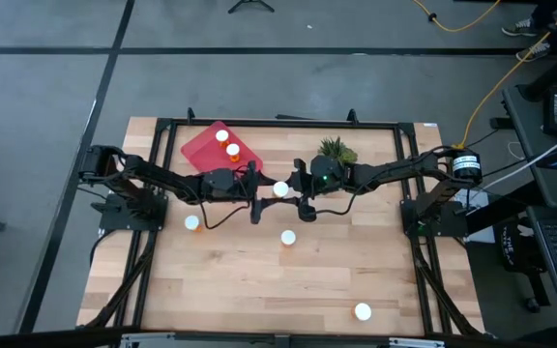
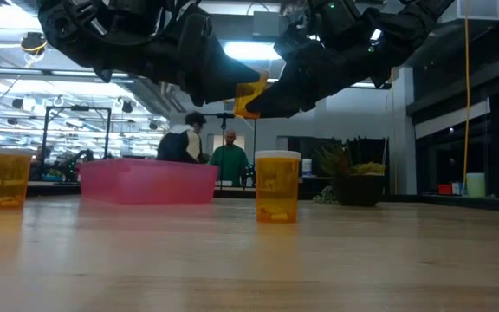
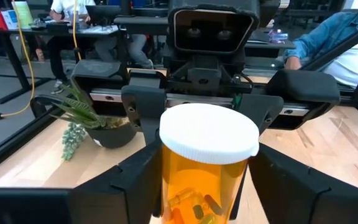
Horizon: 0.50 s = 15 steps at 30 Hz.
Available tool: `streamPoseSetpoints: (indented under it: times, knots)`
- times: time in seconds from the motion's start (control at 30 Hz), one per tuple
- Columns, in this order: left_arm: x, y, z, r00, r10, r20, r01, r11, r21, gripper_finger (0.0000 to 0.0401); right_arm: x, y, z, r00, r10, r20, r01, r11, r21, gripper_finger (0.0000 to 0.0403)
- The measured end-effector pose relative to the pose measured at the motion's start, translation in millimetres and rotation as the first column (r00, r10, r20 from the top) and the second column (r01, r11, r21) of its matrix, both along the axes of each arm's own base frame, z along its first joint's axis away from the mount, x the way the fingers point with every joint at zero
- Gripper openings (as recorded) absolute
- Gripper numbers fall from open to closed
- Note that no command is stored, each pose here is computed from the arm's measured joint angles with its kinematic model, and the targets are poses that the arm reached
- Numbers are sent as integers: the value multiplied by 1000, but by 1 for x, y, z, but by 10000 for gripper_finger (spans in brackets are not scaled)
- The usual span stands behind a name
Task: Pick and place pill bottles into a basket
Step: Put the orange pill bottle into the red container
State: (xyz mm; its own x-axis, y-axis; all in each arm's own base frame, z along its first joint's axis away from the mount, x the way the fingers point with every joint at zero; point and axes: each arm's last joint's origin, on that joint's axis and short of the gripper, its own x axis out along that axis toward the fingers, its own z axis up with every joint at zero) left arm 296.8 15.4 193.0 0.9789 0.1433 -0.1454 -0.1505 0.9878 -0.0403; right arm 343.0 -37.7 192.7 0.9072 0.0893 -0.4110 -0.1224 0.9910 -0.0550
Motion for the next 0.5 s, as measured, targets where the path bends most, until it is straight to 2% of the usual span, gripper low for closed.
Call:
streamPoseSetpoints:
  times: [0.23,0.5]
  knots:
    - [0,0,0,1000,-1,-1,1,1000,7,194,0,0,0,1000,0,0,0,1000,2,184]
    - [0,0,0,1000,-2,-2,2,1000,14,192,0,0,0,1000,2,1,-2,1000,-3,184]
